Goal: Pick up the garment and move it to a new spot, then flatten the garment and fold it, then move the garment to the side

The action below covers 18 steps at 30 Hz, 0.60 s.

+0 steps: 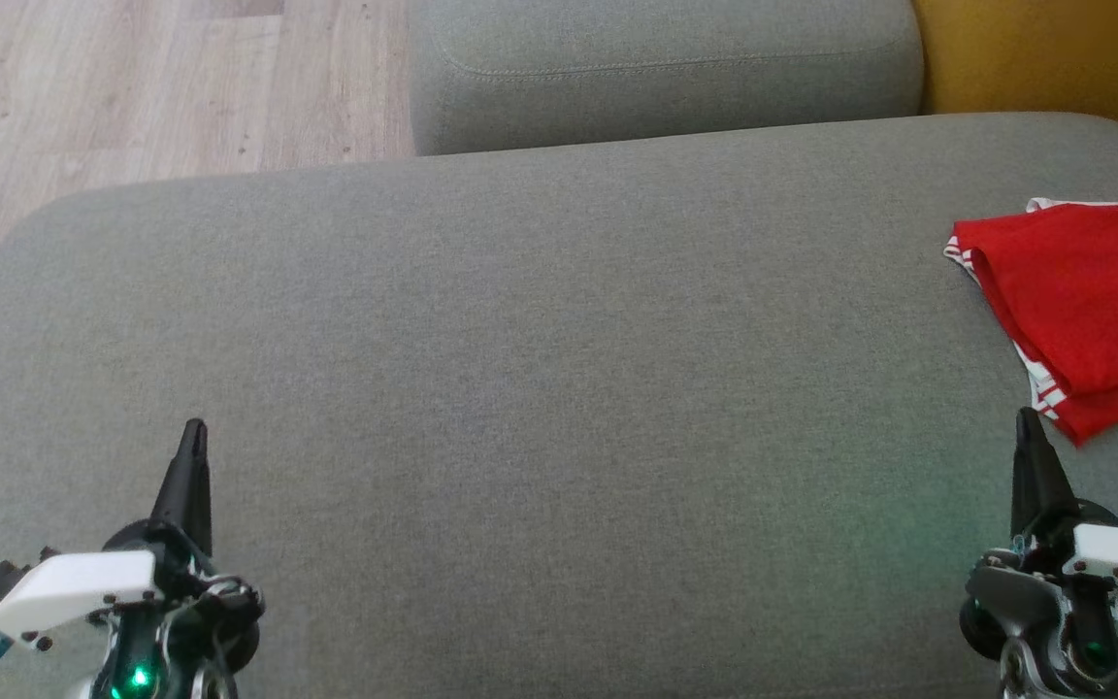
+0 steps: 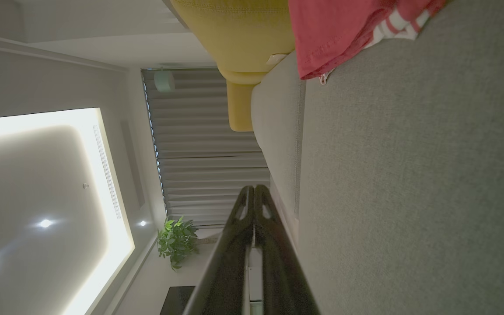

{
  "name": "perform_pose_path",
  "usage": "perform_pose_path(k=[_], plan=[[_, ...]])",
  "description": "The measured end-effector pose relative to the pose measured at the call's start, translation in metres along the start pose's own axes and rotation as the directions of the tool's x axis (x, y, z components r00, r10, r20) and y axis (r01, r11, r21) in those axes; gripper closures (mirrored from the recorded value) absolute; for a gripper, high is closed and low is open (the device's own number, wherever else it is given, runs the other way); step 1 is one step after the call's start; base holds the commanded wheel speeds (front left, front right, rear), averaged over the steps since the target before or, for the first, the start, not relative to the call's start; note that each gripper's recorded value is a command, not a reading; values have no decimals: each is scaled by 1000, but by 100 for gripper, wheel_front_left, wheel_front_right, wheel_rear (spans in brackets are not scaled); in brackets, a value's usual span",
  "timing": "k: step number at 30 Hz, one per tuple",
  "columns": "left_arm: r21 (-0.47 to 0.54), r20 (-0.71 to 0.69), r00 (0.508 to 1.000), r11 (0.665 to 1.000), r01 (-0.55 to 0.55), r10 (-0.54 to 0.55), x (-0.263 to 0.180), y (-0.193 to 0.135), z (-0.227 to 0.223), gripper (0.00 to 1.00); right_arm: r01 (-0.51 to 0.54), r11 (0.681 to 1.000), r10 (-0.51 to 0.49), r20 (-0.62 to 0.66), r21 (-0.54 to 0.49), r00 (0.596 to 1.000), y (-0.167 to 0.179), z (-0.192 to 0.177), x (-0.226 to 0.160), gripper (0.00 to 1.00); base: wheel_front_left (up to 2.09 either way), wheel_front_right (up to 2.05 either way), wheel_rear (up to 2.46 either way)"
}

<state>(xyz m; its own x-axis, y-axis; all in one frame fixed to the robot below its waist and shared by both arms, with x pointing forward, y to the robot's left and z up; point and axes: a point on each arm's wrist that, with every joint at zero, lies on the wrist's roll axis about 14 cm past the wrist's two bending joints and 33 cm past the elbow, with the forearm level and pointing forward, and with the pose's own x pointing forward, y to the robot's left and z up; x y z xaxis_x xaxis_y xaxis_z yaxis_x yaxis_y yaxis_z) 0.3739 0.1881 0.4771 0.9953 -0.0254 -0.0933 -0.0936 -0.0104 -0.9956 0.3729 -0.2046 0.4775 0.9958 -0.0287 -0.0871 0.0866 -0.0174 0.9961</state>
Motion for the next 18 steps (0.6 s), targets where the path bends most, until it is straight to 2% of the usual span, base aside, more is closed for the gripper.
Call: perform_pose_path(k=[18], plan=[[-2, -1, 1000, 1000, 0, 0, 0, 0, 0, 100, 0, 1000, 0, 3, 0, 1000, 0, 1, 0, 100, 0, 0, 0]])
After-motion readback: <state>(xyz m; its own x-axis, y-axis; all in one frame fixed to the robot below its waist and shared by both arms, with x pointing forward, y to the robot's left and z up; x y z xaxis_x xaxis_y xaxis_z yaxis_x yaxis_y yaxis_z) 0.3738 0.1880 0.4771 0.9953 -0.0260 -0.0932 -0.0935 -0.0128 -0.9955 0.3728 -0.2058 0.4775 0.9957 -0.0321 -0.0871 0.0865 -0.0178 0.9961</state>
